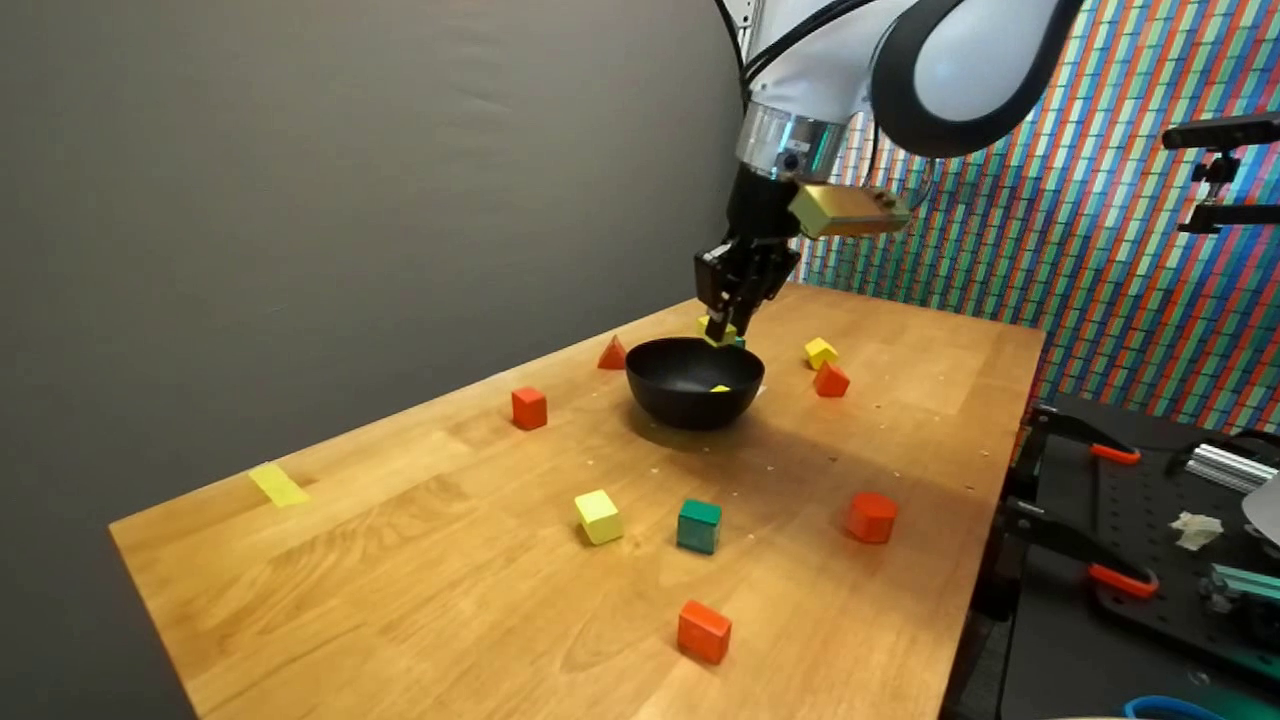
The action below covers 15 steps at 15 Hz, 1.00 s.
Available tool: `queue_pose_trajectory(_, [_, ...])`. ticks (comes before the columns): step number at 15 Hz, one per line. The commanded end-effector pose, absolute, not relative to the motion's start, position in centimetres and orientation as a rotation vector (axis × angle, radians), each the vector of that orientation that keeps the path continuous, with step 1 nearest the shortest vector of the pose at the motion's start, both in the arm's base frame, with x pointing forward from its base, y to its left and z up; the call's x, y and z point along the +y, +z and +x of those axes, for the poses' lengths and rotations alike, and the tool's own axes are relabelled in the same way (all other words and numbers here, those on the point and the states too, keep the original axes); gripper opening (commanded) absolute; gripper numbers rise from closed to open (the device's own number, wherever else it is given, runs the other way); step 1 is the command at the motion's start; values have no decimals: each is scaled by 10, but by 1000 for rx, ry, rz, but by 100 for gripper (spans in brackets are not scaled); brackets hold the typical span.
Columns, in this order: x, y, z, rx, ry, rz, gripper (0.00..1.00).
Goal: Remove all the blocks from the bowl
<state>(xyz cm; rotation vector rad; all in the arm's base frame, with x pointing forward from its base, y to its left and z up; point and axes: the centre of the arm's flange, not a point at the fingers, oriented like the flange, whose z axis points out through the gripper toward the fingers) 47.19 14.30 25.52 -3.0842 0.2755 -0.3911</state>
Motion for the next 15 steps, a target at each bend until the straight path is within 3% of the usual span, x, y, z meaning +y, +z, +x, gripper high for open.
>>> queue_pose_trajectory(1, [124, 281, 386, 473, -347, -3082, 16])
queue_pose_trajectory(5, [105, 234, 331, 772, -205, -3013, 16])
queue_pose_trajectory(12, [109, 189, 343, 1076, -138, -2801, 18])
queue_pose_trajectory(13, [108, 186, 342, 1103, -136, -2785, 47])
queue_pose_trajectory(15, [106, 183, 343, 1116, -153, -2775, 67])
